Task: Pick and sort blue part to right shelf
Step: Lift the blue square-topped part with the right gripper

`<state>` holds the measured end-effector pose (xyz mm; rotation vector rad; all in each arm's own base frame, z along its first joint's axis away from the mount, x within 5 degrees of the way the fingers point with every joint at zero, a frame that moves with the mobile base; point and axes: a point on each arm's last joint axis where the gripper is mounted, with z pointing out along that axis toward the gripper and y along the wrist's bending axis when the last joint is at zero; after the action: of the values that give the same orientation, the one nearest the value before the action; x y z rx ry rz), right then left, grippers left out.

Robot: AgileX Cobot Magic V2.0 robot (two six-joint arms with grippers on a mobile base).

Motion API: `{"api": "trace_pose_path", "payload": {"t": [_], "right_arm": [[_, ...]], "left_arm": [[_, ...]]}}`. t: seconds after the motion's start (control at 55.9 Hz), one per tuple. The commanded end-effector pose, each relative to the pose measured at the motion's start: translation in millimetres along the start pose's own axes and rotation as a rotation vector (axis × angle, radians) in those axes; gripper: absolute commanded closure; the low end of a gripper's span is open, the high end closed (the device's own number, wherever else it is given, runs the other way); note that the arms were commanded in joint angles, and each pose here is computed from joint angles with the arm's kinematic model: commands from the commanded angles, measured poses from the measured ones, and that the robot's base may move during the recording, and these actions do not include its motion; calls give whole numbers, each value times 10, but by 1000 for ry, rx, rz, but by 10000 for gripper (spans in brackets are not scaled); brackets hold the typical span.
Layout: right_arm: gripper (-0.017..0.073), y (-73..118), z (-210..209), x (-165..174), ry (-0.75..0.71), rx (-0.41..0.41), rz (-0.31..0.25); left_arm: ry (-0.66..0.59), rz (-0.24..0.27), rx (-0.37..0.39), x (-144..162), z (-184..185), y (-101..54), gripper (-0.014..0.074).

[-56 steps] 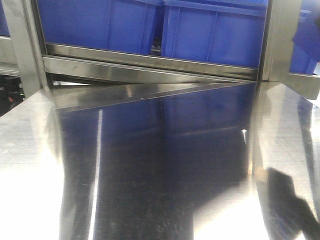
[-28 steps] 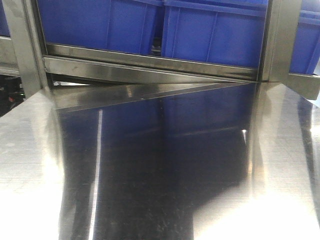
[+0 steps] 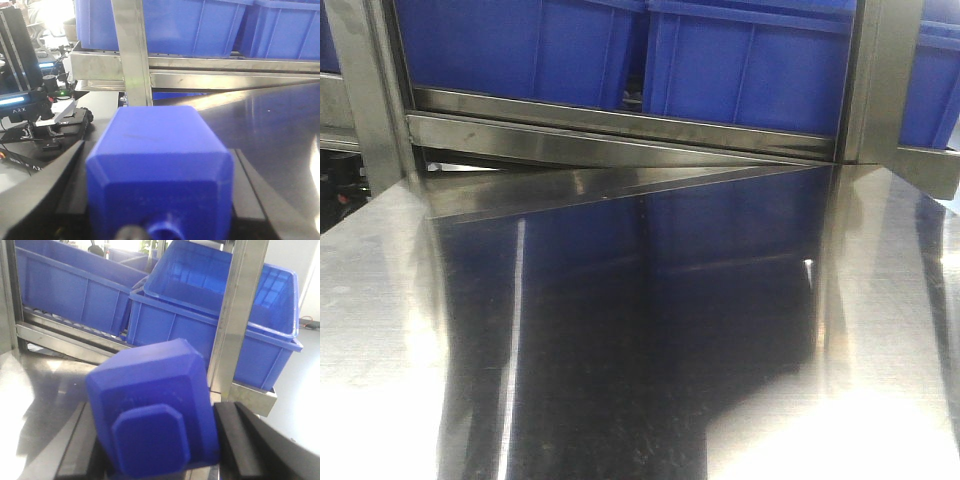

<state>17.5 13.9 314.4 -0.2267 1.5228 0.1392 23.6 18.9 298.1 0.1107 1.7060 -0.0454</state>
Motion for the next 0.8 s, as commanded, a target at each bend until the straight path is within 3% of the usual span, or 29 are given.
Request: {"api": "trace_pose_path", "payload": {"t": [0.0, 0.787], "right_arm": [[490, -27, -14, -153, -100, 28, 1], [490, -26, -14, -151, -97, 27, 1]], "left_arm": [[-91, 3, 23, -140, -22, -14, 218], [-91, 3, 23, -140, -22, -14, 218]]}}
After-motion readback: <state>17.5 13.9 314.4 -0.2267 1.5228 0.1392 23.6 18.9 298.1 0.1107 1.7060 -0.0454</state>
